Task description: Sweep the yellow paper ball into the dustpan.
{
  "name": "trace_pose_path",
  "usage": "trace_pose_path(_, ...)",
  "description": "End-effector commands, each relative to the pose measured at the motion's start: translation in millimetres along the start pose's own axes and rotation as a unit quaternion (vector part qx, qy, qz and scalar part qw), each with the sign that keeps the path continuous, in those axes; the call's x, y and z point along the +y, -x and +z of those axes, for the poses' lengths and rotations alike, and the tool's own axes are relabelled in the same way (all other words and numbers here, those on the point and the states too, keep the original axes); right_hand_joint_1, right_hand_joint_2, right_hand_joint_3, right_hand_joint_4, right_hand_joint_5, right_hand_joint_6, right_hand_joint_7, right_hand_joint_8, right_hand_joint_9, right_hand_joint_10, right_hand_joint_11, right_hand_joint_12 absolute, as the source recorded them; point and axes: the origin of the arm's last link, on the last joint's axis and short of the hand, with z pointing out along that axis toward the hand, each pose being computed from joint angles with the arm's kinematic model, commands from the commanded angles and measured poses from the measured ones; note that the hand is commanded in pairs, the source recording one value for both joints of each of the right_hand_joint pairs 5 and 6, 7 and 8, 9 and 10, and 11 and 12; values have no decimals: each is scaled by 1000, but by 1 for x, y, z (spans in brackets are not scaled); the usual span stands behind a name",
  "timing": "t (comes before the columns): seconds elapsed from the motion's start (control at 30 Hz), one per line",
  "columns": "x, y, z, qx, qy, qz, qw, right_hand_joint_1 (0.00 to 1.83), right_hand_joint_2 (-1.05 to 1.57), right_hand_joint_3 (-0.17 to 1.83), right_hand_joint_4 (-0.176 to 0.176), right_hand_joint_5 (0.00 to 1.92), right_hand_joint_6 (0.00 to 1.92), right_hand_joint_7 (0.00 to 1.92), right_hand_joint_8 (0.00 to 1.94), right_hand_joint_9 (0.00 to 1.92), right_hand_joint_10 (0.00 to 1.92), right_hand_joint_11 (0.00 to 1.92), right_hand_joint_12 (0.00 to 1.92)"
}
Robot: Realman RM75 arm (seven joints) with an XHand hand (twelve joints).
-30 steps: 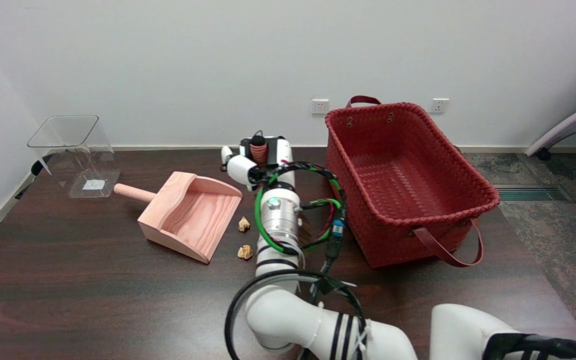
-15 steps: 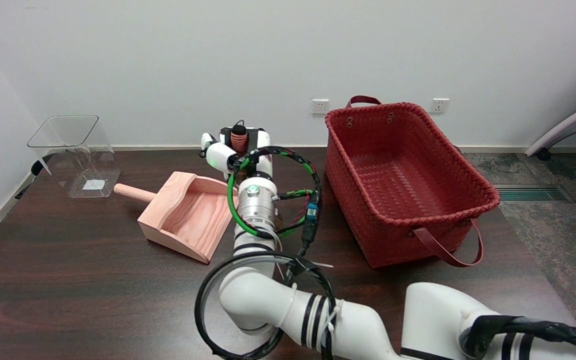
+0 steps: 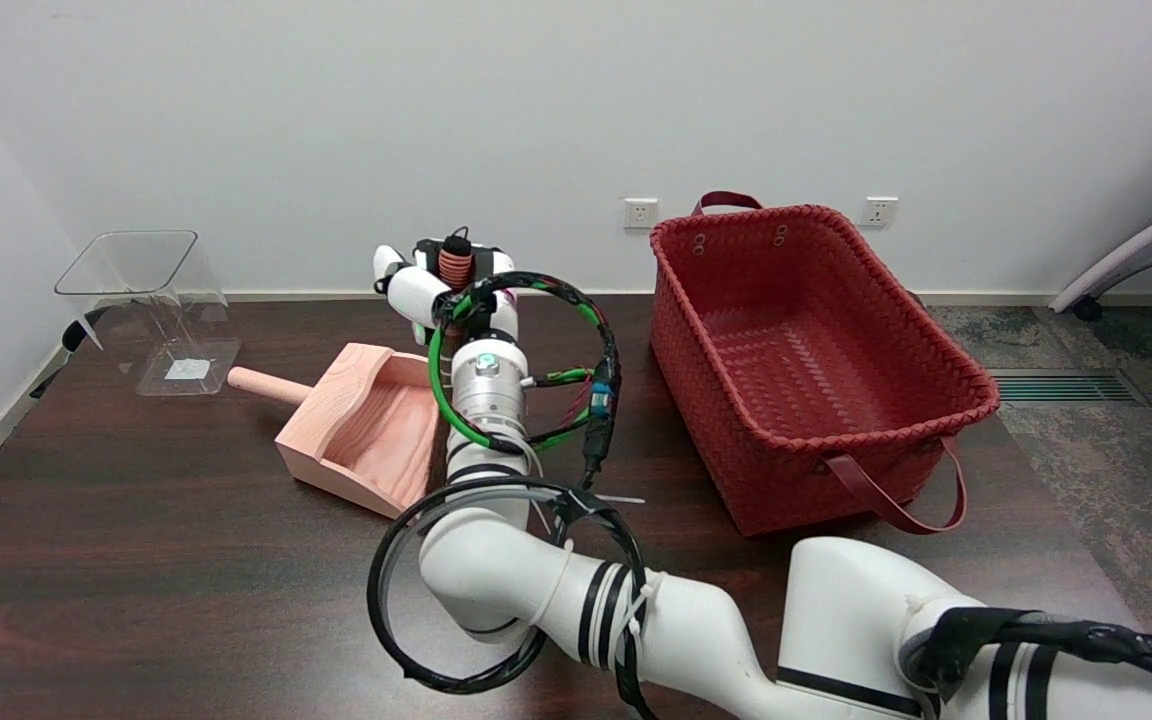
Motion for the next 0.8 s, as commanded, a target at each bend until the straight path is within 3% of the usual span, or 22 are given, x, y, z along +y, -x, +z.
trace_pose_path(0.03, -1, 8, 8, -31, 17, 93, 995, 1142, 1484, 446, 0, 1920, 1920, 1920, 1920, 1920, 1920, 1920, 1920)
trace_pose_path(0.53, -5, 6, 15, -73, 64, 196, 976, 1170, 1421, 477, 0, 1920, 1920, 1920, 1920, 1920, 1920, 1920, 1920)
trace_pose_path(0.67, -12, -1, 18, -68, 44, 185, 979, 1175, 1406, 488, 0, 1920, 1920, 1920, 1920, 1920, 1920, 1920, 1920)
trace_pose_path(0.8, -27, -11, 22, -56, -11, 112, 992, 1175, 1402, 497, 0, 1920, 1920, 1920, 1920, 1920, 1920, 1920, 1920)
